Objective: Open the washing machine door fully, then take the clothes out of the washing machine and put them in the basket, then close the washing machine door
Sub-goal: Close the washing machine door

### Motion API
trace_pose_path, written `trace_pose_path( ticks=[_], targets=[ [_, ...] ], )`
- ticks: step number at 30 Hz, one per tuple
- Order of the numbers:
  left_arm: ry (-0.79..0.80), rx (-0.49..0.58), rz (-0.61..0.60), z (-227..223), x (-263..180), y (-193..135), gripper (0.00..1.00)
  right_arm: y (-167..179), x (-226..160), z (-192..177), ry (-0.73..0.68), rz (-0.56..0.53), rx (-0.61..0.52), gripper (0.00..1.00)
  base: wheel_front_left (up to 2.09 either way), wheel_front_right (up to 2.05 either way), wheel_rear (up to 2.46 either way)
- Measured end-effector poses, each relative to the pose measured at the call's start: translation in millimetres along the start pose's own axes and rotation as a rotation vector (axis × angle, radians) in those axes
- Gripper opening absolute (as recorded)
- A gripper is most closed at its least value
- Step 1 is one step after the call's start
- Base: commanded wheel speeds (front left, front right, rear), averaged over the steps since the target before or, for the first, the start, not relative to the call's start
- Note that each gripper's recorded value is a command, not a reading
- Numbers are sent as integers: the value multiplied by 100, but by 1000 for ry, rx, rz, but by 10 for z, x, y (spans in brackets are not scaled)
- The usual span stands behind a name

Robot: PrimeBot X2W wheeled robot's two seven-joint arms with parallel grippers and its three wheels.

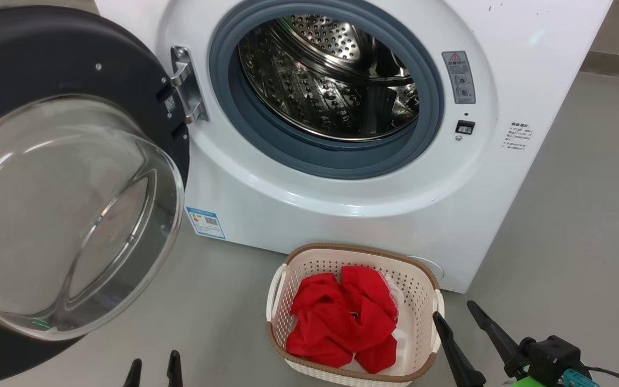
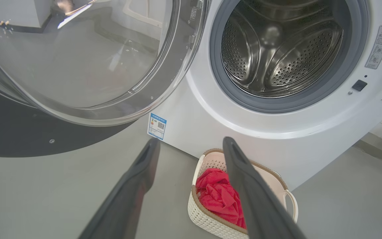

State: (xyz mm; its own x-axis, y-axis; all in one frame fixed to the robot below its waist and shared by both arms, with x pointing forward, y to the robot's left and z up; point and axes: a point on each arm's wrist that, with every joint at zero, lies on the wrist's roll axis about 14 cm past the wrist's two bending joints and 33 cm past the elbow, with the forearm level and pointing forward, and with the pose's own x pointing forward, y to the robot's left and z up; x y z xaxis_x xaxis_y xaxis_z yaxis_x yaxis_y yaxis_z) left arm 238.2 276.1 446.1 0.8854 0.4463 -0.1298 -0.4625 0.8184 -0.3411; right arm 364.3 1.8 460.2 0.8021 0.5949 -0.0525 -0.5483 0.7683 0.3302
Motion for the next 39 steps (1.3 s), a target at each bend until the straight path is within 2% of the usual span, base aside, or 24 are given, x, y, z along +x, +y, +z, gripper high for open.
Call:
trace_pose_path(
  ticks=[21,22,24,27,30,31,39],
  targets=[
    [-14,-22,26,34,-41,74,100,139,2,-33,9,32,5,100,0,0,0],
    [-17,-22,28,43,-40,81,64,137,1,-31,8,32,5,100,0,0,0],
    [-25,-34,31,69,-33,93,0,125,0,-22,5,28,5,100,0,0,0],
    [-62,-42,10,189,1,54,0,95,1,-9,1,19,7,100,0,0,0],
    [-186,-20,-8,600,119,21,0,25,2,14,-7,-2,9,100,0,0,0],
    [-186,-20,-8,600,119,21,0,25,2,14,-7,-2,9,100,0,0,0],
    [-656,109,-102,2131,213,-253,0,-92,6,28,-17,-39,24,100,0,0,0]
  ],
)
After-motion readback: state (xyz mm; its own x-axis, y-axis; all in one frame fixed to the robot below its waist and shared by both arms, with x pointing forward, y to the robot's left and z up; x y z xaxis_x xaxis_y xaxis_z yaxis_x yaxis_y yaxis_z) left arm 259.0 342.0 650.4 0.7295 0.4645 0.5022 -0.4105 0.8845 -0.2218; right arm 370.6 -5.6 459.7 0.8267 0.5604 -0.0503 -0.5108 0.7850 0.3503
